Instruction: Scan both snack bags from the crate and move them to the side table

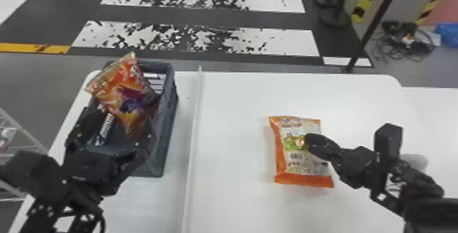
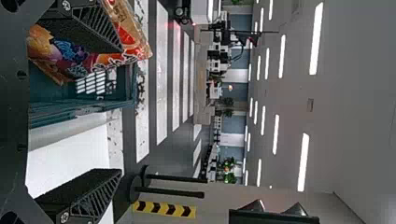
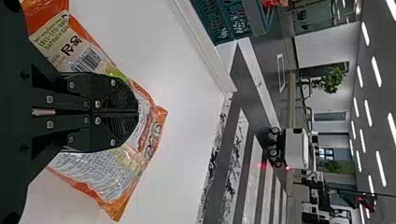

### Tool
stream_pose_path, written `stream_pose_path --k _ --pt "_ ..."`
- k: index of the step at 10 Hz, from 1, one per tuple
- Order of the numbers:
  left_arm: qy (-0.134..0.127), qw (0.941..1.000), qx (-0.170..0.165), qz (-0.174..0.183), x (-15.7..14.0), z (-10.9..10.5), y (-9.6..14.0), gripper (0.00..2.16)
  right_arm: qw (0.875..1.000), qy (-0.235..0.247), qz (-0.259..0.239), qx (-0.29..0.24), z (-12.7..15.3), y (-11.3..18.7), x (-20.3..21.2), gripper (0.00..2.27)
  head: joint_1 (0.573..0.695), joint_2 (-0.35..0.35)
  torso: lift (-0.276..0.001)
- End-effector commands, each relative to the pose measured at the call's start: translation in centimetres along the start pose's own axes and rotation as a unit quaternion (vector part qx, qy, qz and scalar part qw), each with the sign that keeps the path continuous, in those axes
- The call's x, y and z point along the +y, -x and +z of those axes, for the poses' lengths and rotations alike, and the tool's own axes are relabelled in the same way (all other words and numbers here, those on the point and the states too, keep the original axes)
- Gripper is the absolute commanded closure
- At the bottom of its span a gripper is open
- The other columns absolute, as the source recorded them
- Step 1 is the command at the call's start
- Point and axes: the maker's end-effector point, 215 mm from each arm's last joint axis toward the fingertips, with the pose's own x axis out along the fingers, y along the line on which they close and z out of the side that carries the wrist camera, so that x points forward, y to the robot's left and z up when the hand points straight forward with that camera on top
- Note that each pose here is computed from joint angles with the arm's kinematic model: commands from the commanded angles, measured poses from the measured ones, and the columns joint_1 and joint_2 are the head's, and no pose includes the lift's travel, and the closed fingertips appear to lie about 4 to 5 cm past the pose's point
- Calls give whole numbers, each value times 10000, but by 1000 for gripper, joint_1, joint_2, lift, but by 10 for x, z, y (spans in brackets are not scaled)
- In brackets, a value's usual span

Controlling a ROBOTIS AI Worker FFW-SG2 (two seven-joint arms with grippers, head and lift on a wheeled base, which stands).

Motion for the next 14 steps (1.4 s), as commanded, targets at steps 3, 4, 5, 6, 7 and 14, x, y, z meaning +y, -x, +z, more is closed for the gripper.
stream_pose_path --k 3,4,5,6,7,14 --pt "5 10000 8 -5 -1 -1 0 87 9997 -56 172 191 -20 -17 15 2250 695 -1 -75" --pt "5 10000 8 -5 -1 -1 0 87 9994 -44 237 229 -24 -20 22 2253 695 3 -75" --pt "8 10000 14 6 0 -1 1 87 9991 -58 321 263 -29 -25 31 2253 695 15 -75" --pt "15 10000 21 11 0 -2 1 87 9989 -41 367 284 -33 -28 37 2253 695 26 -75" --pt "12 10000 28 18 1 -3 1 87 9987 -49 398 299 -37 -32 41 2250 695 37 -75" --pt "14 10000 4 24 1 -2 2 87 9990 39 87 429 -54 -30 19 2250 695 41 -75"
